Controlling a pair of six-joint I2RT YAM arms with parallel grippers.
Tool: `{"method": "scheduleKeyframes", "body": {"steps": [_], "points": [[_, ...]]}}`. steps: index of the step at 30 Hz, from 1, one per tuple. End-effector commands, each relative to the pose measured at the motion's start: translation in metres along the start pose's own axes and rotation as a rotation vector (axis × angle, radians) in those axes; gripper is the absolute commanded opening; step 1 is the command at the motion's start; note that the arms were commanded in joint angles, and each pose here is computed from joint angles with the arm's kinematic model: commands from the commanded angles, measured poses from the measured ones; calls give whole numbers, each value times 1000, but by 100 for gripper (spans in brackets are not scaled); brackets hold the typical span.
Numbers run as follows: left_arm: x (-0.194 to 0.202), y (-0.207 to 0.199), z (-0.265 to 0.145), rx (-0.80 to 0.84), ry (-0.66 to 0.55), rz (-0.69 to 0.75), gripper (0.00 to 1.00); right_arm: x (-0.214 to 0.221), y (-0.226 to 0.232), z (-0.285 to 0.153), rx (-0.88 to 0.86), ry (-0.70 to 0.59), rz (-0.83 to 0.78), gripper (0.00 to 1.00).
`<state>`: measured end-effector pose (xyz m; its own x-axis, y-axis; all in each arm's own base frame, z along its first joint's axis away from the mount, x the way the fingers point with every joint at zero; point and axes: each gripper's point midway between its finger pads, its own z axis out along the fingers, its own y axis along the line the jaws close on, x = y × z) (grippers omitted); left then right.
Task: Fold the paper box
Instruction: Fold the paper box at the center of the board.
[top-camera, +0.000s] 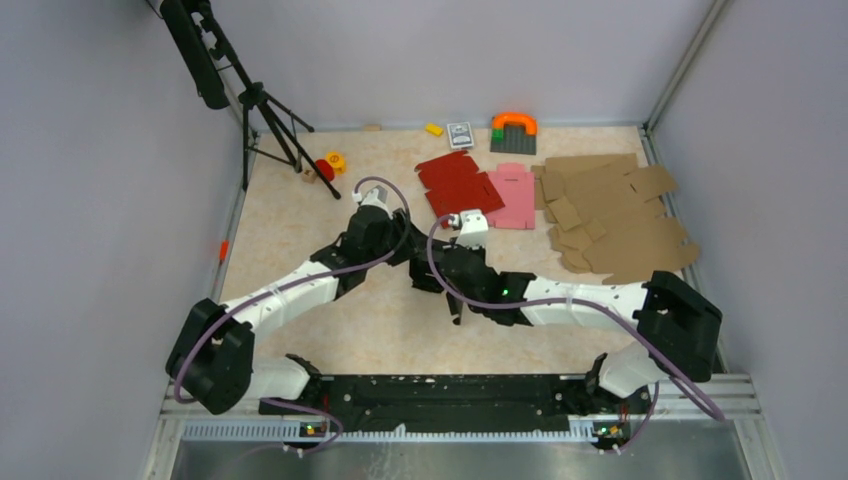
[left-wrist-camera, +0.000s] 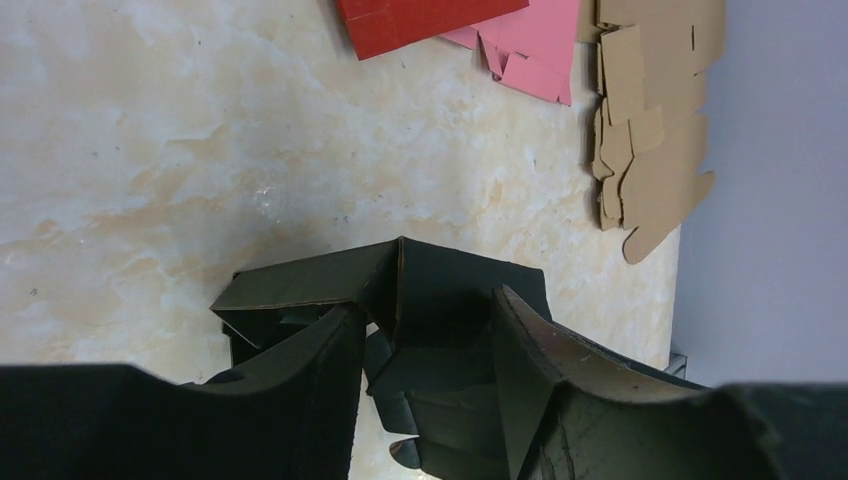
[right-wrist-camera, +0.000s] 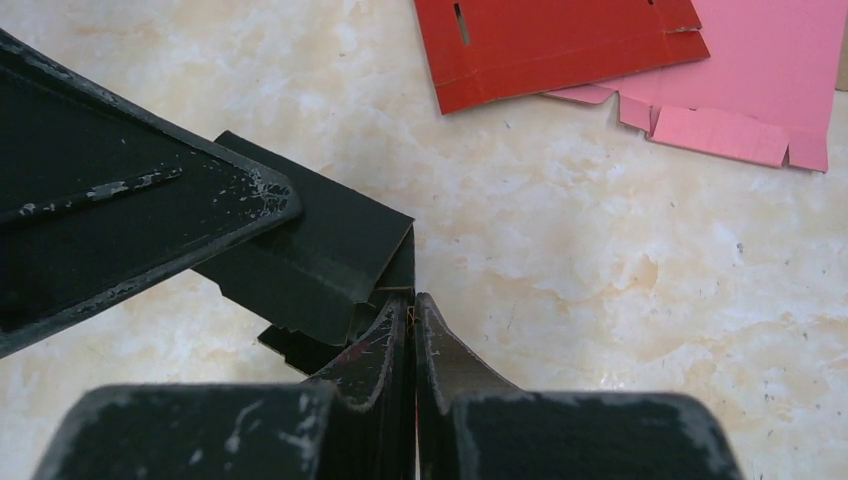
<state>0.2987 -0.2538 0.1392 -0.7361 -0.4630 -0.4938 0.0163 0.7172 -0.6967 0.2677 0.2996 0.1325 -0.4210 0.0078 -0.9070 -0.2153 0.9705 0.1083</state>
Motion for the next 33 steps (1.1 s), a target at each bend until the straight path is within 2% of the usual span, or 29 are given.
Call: {"method": "scheduleKeyframes", "body": {"steps": [1,5,11,16,25,33], "points": [[8,11,1,-26,1,14,49,-4,29,-5,-71,1,32,1],[11,18,2,-34,-8,18,38,-4,32,-6,-87,6,45,2],[13,23,5,-27,-17,17,29,-3,42,-10,-144,22,80,6],[17,27,6,-13,-27,28,25,-8,51,-19,-220,33,45,20],[14,34,8,2,-77,61,24,-25,44,-35,-341,45,87,53],[17,34,4,34,-86,80,21,-34,28,-38,-441,123,32,63]]}}
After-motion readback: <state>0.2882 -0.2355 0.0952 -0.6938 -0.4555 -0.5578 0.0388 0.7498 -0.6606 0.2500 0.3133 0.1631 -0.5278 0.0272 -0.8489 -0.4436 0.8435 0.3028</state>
